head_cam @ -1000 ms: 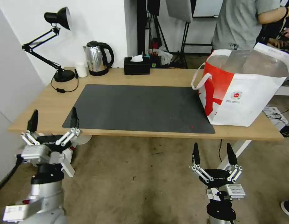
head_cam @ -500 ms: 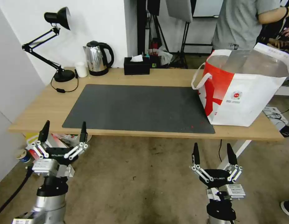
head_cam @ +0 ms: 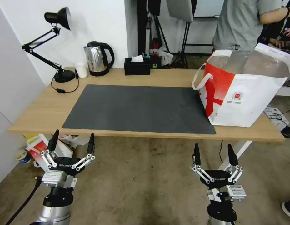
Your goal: Pick up the trash from the table and place it into the takeout bag.
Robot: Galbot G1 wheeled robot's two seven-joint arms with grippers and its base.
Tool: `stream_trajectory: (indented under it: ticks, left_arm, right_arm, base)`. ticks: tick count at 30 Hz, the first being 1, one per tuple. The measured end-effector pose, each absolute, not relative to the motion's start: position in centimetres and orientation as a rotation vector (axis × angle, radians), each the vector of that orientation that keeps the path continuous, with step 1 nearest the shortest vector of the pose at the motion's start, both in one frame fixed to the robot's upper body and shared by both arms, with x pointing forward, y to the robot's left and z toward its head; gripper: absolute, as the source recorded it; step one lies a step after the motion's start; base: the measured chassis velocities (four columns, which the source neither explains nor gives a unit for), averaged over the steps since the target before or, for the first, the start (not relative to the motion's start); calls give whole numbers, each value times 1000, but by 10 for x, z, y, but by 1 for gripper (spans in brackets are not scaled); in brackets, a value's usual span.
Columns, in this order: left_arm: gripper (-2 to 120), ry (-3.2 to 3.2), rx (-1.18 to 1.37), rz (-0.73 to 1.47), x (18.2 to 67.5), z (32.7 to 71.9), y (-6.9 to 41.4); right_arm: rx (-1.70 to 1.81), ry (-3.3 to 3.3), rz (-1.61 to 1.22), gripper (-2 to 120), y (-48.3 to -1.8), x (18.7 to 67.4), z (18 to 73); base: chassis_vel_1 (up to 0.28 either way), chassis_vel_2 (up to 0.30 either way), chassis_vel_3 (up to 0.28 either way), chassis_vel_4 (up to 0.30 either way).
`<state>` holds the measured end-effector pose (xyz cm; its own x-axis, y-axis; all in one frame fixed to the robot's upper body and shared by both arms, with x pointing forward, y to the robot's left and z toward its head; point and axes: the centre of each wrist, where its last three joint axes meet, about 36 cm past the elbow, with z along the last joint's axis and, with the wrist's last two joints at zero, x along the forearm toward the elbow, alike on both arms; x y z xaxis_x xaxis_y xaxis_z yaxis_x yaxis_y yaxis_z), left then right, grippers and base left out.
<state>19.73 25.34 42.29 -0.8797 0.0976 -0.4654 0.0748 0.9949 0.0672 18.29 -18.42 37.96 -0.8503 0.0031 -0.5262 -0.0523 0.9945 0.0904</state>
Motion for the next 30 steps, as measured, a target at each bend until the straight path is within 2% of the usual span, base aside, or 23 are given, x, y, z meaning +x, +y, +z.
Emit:
stream_trajectory:
  ticks: [13, 30]
  left_arm:
    - [100, 2650, 125, 63, 187, 404, 252]
    - [100, 2639, 127, 69, 189, 402, 252]
  right_arm:
    - [-34, 2584, 136, 100, -184, 183, 380]
    - [-34, 2584, 136, 100, -184, 183, 380]
  base:
    - [0, 0, 0, 0]
    - [0, 0, 0, 0]
